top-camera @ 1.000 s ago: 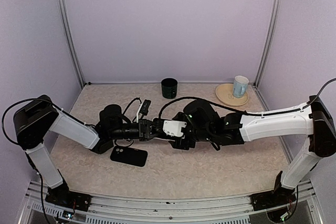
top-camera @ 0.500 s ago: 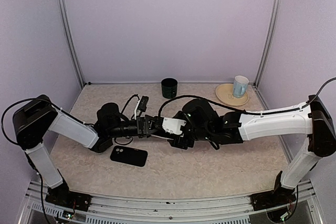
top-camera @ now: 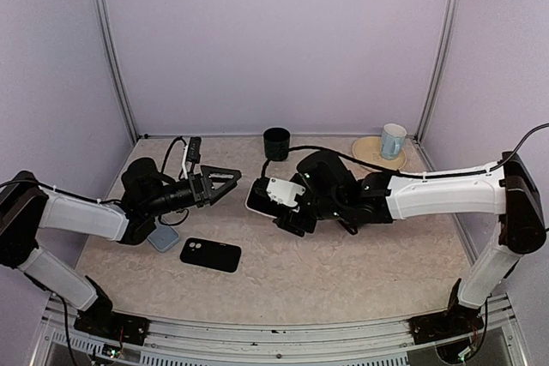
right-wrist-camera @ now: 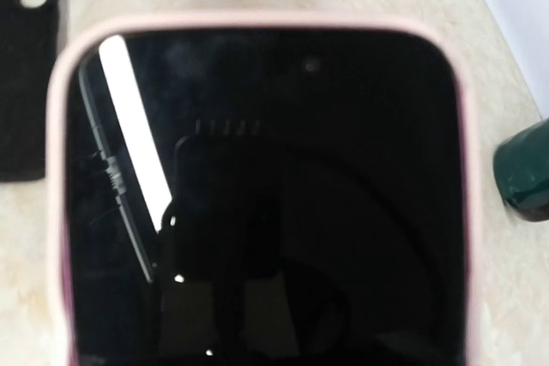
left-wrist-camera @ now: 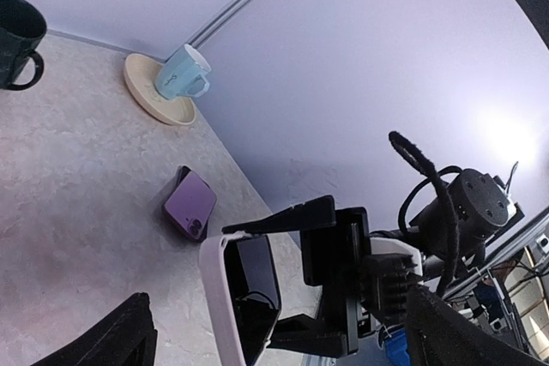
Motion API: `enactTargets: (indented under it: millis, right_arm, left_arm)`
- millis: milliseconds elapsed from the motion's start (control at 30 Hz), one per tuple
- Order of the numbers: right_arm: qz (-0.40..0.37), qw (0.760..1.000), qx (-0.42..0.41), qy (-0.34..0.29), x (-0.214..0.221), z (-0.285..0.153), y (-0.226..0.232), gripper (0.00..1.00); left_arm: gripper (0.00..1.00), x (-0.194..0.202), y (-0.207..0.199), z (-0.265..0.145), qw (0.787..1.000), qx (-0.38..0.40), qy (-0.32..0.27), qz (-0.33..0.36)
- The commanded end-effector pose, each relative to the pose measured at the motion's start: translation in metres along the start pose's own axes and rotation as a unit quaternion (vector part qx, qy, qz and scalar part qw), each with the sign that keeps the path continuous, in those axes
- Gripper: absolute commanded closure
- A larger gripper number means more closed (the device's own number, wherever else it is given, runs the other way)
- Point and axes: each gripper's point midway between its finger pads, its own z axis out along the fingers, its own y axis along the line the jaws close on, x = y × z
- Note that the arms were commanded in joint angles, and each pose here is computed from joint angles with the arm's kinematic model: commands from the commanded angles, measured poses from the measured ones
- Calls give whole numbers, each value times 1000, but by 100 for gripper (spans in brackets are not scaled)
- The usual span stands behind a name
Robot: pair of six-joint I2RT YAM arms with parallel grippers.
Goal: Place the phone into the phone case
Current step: Pass from the left arm to the right, then place the phone with the phone case at the center of the board.
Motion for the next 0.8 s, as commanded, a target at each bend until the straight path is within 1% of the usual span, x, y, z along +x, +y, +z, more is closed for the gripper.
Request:
enactTargets:
  millis: [0, 200, 300, 467, 633, 767]
  right_arm:
    - [56, 998, 26, -29, -31, 2, -29, 49]
    - [118, 992, 36, -2, -32, 24, -46, 49]
    - [147, 988, 38, 1, -37, 34, -51, 49]
    - [184, 982, 50, 15, -42, 54, -59, 49]
    - [211, 975, 53, 32, -34, 73, -67, 48]
    - [221, 973, 50, 46, -19, 88, -76, 48]
  left_arm:
    - [1, -10, 14, -19, 997, -62, -33, 16]
    - [1, -16, 21, -40, 991, -117, -60, 33]
    - [1, -18, 23, -49, 987, -136, -73, 37]
    - [1, -20, 26, -63, 983, -153, -93, 32]
    - [1, -20, 28, -70, 981, -163, -100, 30]
    - [1, -18, 30, -73, 981, -165, -100, 25]
